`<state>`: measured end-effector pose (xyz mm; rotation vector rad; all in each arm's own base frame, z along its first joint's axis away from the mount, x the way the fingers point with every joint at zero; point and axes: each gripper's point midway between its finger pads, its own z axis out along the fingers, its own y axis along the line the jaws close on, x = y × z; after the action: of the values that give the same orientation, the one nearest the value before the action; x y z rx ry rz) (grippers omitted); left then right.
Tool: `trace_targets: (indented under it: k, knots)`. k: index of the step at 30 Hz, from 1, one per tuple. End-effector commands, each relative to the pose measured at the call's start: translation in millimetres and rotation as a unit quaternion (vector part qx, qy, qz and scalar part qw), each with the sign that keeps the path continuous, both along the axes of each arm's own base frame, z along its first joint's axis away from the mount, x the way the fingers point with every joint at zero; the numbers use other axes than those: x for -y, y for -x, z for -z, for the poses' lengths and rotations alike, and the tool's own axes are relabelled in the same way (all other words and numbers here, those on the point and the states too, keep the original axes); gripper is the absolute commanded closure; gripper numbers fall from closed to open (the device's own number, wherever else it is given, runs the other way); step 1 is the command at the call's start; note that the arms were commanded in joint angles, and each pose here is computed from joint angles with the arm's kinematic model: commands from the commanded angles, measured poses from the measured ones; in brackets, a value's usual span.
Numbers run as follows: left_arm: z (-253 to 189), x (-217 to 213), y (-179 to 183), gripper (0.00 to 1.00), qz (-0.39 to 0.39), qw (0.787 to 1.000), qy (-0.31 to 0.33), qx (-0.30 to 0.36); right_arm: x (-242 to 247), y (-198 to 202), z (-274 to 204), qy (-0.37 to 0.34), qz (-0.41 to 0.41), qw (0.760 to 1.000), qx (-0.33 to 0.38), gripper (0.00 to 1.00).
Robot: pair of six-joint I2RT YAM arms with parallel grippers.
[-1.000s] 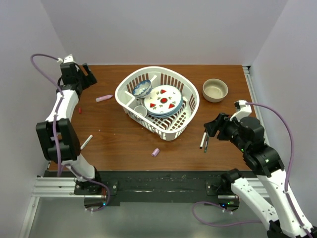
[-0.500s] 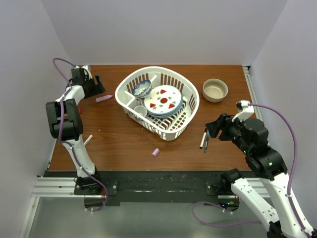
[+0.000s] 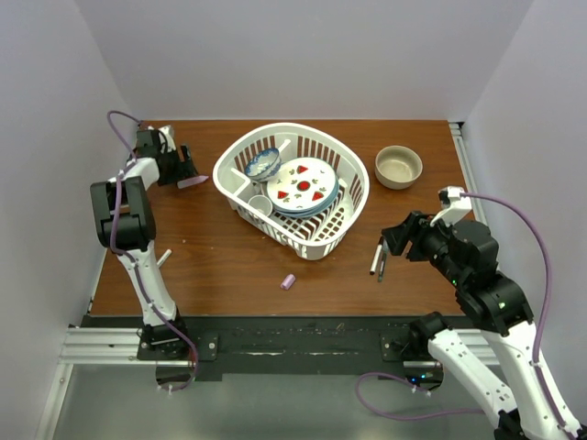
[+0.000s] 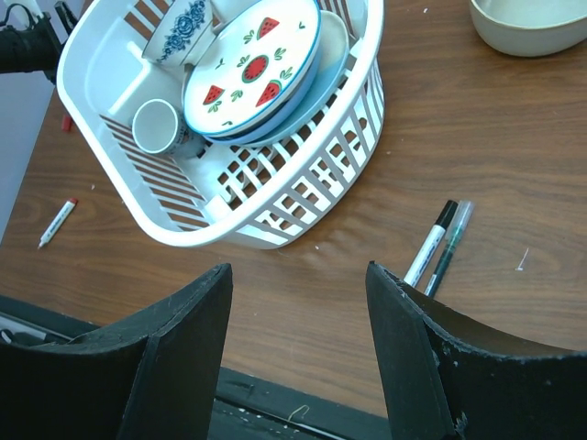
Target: Insert the pens into the pen caps
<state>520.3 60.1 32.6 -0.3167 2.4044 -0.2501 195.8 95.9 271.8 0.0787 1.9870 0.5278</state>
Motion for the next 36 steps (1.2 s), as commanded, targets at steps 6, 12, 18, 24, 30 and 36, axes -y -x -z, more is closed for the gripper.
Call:
trace_targets:
  k: [6, 12, 18, 24, 30, 36]
  knots:
    - [-3, 5, 24, 0.22, 0.021, 1.0, 0.003, -0.005, 2, 2, -10, 0.0, -0.004, 1.0, 0.021, 0.36]
    - [1, 12, 43, 0.29, 0.025, 1.0, 0.008, -0.011, 3, 4, -10, 0.002, -0.005, 1.0, 0.024, 0.36]
    - [-14, 17, 55, 0.37, 0.021, 1.0, 0.012, 0.001, 4, 6, -6, 0.007, -0.007, 1.0, 0.022, 0.36]
    - [-28, -2, 38, 0.34, 0.015, 0.999, -0.042, 0.017, 0, 7, -7, 0.0, -0.016, 1.0, 0.023, 0.36]
    - [-20, -3, 24, 0.32, 0.055, 0.996, -0.061, 0.023, 2, 6, -7, 0.005, -0.013, 1.0, 0.025, 0.36]
    - [-20, 1, 10, 0.3, 0.088, 0.993, -0.075, 0.032, 0, 4, -7, 0.006, -0.015, 1.0, 0.024, 0.36]
